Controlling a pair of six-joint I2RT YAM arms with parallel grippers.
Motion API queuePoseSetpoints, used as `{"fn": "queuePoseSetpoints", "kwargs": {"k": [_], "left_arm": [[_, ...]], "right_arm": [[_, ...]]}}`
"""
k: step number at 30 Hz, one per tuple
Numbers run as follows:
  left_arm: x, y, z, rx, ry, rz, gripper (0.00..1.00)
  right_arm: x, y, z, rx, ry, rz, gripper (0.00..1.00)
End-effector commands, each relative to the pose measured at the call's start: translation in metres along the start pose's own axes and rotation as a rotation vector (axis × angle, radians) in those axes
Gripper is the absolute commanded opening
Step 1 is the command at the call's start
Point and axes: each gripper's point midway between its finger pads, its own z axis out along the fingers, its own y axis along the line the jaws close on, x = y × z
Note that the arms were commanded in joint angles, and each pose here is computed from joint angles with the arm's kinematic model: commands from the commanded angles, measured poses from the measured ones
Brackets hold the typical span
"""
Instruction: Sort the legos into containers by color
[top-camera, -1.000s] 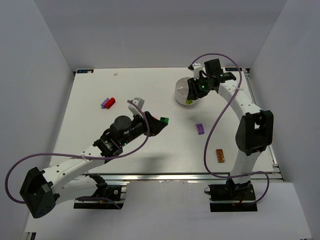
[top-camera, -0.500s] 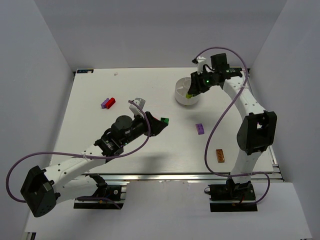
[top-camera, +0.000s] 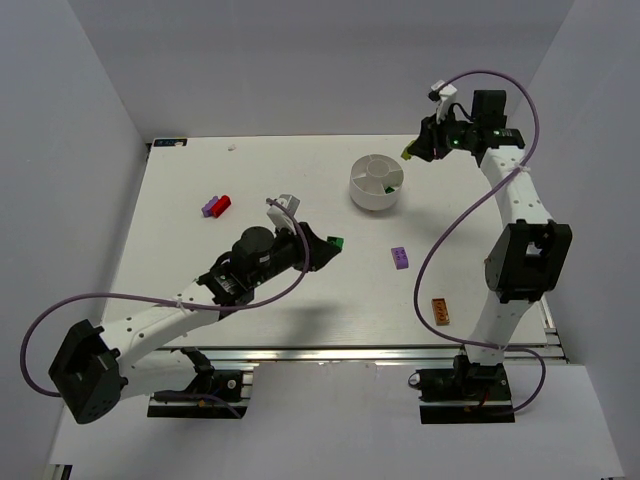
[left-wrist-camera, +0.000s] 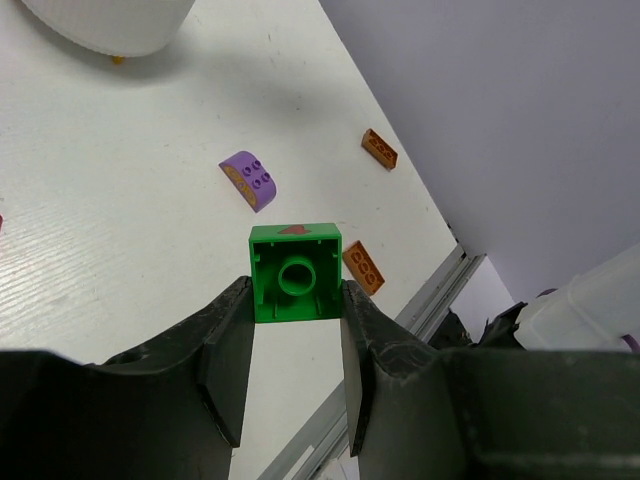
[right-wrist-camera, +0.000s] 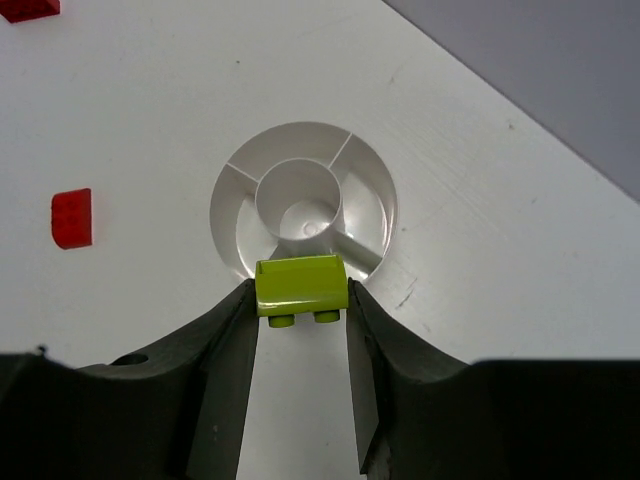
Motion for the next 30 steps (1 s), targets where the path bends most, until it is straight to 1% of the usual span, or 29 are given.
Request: {"fn": "queuePoseSetpoints", "kwargs": {"k": [1,4,6,7,10,16,20,24,30], "left_arm": [[-0.021,-0.018,0.001,0.042,-0.032,0.021,0.0],[-0.023,-0.017,0.002,0.035,-0.038,0.017,0.0],[-0.022,-0.016,0.003,0.03,-0.036,0.009,0.0],[-0.022,-0.016,0.003,0.029,-0.034,0.009,0.0],[-0.021,-0.015,0.003,0.021,-0.031,0.002,0.0],[-0.02,-0.013,0.005,0.01,-0.022,-0.003,0.0],[-0.018,-0.013,0.008,0.01,-0.012,-0.004,0.0],[-0.016,-0.014,0.012,0.016,0.002,-0.001,0.0],[-0.017,-0.016,0.017,0.02,0.011,0.003,0.0]], "right_arm": [[-0.015,-0.007,0.023,-0.059,-0.1,-0.176,0.0],[-0.012,-0.017,0.038,-0.089,-0.108,-0.247,0.0],[-0.004,-0.026,0.049,-0.09,-0.101,-0.266,0.0],[-0.008,-0.031,0.051,-0.081,-0.108,-0.291,0.0],[0.0,-0.046,0.061,-0.06,-0.1,-0.286,0.0],[0.006,-0.055,0.075,-0.054,-0.116,-0.285,0.0],[0.014,-0.059,0.081,-0.042,-0.109,-0.246,0.0],[0.02,-0.057,0.086,-0.048,-0.107,-0.164,0.0],[0.035,-0.058,0.096,-0.031,-0.087,-0.09,0.0]]}}
